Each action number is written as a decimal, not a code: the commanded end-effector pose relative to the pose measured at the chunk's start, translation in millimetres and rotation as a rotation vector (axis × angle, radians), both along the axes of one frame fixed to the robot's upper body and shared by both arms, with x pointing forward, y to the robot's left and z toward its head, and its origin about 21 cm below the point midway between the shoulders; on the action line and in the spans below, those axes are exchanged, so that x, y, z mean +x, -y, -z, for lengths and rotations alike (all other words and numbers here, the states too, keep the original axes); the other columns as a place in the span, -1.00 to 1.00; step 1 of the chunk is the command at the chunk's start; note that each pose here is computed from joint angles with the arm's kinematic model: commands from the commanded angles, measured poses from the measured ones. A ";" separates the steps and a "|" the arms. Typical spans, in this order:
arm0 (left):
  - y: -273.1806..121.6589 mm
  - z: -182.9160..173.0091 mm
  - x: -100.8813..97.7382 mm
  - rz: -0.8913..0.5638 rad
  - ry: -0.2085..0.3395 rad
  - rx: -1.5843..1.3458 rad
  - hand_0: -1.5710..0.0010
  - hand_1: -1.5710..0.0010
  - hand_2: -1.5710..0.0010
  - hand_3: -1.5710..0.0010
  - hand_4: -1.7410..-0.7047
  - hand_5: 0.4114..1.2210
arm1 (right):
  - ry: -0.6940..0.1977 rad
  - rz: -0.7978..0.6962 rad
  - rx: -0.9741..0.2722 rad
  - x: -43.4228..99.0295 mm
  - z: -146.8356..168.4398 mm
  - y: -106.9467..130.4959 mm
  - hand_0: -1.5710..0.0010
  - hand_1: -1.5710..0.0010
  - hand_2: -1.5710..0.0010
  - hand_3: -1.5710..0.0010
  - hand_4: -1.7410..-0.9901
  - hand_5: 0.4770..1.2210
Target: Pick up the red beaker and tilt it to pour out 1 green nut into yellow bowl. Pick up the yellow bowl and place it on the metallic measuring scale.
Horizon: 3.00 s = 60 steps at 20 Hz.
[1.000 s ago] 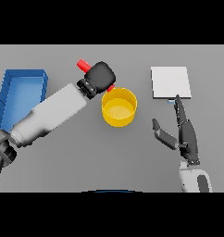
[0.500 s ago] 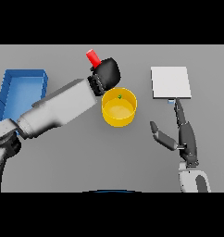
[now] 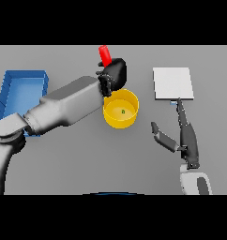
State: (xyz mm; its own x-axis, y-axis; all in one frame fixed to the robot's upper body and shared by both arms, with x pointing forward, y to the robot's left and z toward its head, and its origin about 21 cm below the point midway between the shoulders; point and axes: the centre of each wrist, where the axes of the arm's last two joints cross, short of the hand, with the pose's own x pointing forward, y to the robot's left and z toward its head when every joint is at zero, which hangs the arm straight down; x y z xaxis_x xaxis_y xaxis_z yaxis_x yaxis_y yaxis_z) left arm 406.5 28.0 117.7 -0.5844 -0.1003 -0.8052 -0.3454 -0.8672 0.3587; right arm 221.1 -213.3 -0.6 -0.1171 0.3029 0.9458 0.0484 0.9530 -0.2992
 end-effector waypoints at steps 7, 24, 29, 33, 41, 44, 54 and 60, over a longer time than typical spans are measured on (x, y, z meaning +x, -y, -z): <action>-11.1 -90.9 32.0 -0.036 0.117 -0.123 -1.00 -1.00 -0.83 -0.61 -0.90 1.00 | 0.003 -0.010 -0.001 6.4 -3.0 -3.9 1.00 1.00 1.00 1.00 0.47 -0.68; -246.5 -153.2 75.9 -0.816 0.118 -1.477 -1.00 -1.00 -1.00 -0.80 -1.00 1.00 | 0.030 -0.058 0.032 9.1 -0.5 9.5 1.00 1.00 1.00 1.00 0.38 -0.69; -292.8 -98.8 52.1 -0.995 0.204 -1.778 -1.00 -1.00 -1.00 -0.85 -1.00 1.00 | 0.010 -0.075 0.005 10.6 2.1 8.9 1.00 1.00 1.00 1.00 0.42 -0.62; -301.8 -52.6 19.0 -1.134 0.246 -1.869 -1.00 -1.00 -1.00 -0.85 -1.00 1.00 | 0.009 -0.090 -0.007 10.1 -2.2 10.3 1.00 1.00 1.00 1.00 0.43 -0.53; -304.7 6.3 -34.1 -1.276 0.233 -1.933 -1.00 -1.00 -1.00 -0.92 -1.00 1.00 | 0.005 -0.095 -0.007 9.5 0.1 5.1 1.00 1.00 1.00 1.00 0.40 -0.49; -301.8 16.1 -41.5 -1.321 0.234 -1.922 -1.00 -1.00 -1.00 -0.96 -1.00 0.74 | 0.008 -0.088 -0.021 10.3 -0.4 9.4 1.00 1.00 1.00 1.00 0.42 -0.50; -305.2 10.8 -61.3 -1.430 -0.065 -1.719 0.24 0.38 0.37 0.41 0.59 -0.23 | 0.019 -0.079 -0.021 4.6 0.2 5.8 1.00 1.00 1.00 1.00 0.49 -0.49; -307.2 9.9 -57.7 -1.412 -0.104 -1.757 0.80 0.84 0.84 0.85 0.82 -0.34 | -0.004 -0.087 -0.021 4.6 -1.7 5.5 1.00 1.00 1.00 1.00 0.47 -0.50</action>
